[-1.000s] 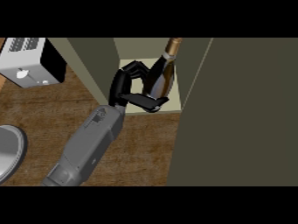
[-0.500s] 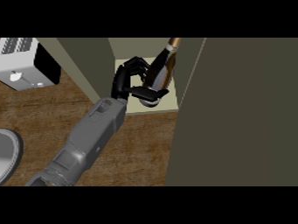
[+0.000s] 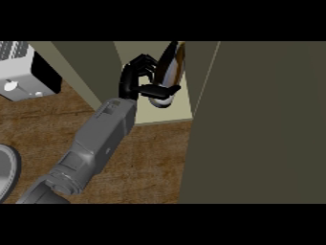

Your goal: Pick up the wine, place it into the cabinet and close the cabinet

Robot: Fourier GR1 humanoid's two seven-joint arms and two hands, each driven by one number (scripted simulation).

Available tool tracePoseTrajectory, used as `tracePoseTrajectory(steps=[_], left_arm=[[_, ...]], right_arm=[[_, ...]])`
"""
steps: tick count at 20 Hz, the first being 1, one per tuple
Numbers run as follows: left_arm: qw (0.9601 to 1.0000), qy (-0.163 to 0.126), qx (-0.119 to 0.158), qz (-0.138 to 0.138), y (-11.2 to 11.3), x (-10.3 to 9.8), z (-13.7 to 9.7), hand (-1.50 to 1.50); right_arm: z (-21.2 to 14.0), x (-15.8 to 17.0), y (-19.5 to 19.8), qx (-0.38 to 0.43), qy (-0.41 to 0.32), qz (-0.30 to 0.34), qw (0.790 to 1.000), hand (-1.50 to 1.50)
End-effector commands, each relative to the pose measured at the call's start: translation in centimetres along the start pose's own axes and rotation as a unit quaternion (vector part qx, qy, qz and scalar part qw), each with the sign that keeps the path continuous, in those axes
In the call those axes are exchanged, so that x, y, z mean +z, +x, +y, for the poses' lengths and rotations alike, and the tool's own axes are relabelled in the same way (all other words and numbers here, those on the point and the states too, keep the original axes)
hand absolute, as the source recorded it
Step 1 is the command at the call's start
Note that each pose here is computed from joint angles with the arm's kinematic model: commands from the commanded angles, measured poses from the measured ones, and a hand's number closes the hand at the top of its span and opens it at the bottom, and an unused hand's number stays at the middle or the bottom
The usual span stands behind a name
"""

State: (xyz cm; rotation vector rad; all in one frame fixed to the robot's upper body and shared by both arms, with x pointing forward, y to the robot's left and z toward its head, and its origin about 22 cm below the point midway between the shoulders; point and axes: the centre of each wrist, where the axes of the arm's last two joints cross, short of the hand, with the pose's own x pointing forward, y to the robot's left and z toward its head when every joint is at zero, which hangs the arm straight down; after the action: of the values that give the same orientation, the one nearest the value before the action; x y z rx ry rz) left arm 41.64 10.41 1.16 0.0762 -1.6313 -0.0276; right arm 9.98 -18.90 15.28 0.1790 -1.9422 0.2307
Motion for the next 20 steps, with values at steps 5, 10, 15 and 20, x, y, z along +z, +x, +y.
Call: tracePoseTrajectory(steps=[5,10,15,20], left_arm=[[0.9989,0.033,-0.029,-0.017,0.5,-0.9,0.9,1.50],[0.9959,0.048,-0.070,-0.032,0.5,-1.2,2.0,-1.50],[0.9930,0.069,-0.089,-0.035,2.8,-2.8,3.0,-1.50],[0.9890,0.083,-0.114,-0.044,2.0,-2.6,4.3,-1.50]], right_arm=[[0.0,1.4,2.5,-0.052,0.012,-0.010,0.999,-1.50],[-0.3,1.0,2.9,-0.055,0.025,-0.024,0.998,-1.50],[0.1,1.1,2.7,-0.058,0.025,-0.025,0.998,-1.50],[0.0,1.1,2.0,-0.055,0.025,-0.025,0.998,-1.50]])
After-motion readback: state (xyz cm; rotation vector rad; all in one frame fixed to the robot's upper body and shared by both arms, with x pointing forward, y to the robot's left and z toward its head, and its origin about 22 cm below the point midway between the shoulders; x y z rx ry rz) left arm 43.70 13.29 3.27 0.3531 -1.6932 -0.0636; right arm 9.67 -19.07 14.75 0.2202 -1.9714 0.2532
